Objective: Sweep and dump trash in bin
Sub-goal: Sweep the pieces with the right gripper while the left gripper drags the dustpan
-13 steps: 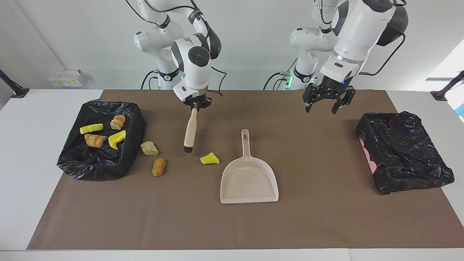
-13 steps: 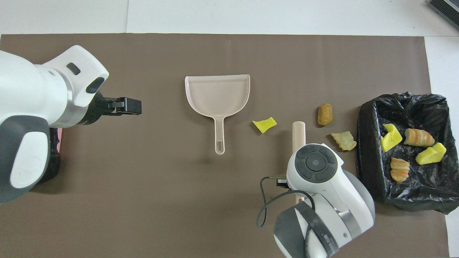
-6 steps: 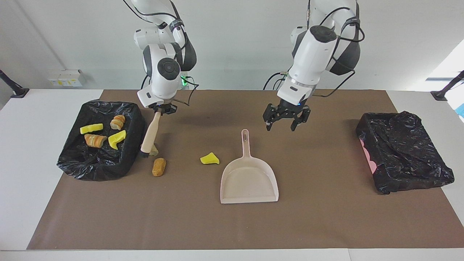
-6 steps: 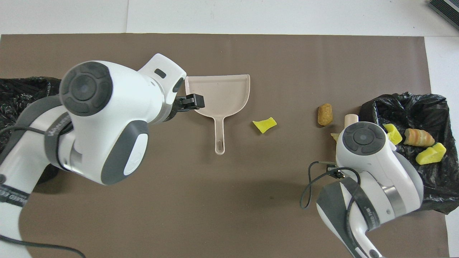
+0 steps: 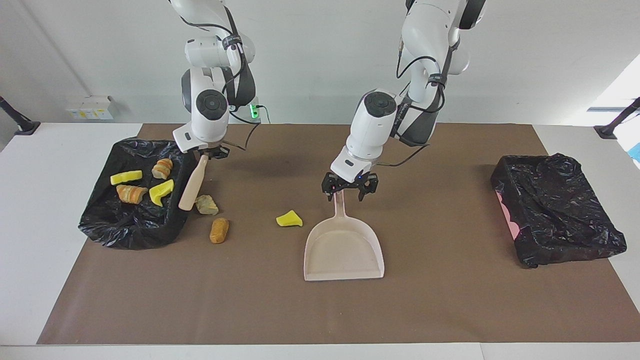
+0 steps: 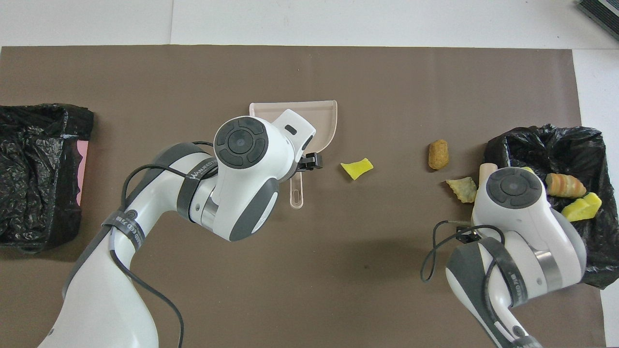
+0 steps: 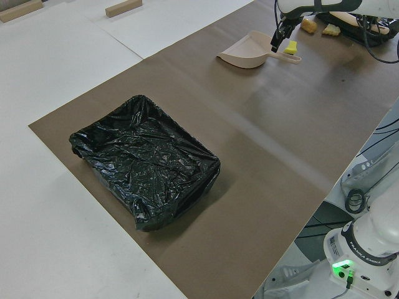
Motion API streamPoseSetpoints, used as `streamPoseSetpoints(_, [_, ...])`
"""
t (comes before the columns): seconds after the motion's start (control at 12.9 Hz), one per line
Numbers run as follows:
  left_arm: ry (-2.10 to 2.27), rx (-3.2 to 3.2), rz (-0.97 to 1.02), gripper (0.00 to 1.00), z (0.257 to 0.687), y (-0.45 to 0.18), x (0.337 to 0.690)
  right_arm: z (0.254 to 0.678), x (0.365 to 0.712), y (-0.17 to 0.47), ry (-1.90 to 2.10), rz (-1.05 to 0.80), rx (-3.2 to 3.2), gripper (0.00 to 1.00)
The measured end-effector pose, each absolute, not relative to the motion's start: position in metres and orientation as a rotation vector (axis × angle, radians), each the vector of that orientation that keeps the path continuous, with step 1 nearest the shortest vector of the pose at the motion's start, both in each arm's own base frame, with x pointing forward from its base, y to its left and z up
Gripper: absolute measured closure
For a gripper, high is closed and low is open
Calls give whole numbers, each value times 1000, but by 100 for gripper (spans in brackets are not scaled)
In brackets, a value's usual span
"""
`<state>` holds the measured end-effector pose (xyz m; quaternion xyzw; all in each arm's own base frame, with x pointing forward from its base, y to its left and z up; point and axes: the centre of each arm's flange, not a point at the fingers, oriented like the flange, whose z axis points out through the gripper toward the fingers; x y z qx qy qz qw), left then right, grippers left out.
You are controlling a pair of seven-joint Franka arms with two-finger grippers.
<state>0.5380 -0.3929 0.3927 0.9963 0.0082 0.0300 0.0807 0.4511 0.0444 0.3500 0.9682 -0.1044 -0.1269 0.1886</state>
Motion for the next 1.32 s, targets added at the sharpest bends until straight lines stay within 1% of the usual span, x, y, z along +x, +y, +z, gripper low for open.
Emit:
streamPoseSetpoints(0.23, [-22, 3013, 18, 0, 362, -406, 518, 326, 450, 51, -257, -306, 2762, 74])
streamPoseSetpoints(0.46, [-22, 3017, 12, 0, 358, -406, 518, 323, 461, 68, -198, -275, 2794, 74])
streamPoseSetpoints(0.54, [-21, 3018, 12, 13, 358, -405, 519, 326, 464, 85, -181, -276, 2827, 74])
streamPoseSetpoints(0.7, [-22, 3021, 5, 43, 358, -405, 518, 331, 468, 122, -112, -303, 2919, 74])
streamPoseSetpoints(0.77, [-25, 3027, -6, 53, 357, -405, 517, 333, 468, 135, -46, -325, 2962, 74])
streamPoseSetpoints(0.85, [-27, 3030, -13, 67, 356, -404, 517, 333, 467, 143, 22, -347, 3001, 74])
streamPoseSetpoints(1.08, [-62, 3050, -42, 69, 365, -394, 519, 338, 468, 158, 185, -397, 3109, 74])
streamPoseSetpoints(1.32, [-248, 3067, -92, 69, 410, -350, 528, 354, 480, 178, 210, -505, 3168, 74])
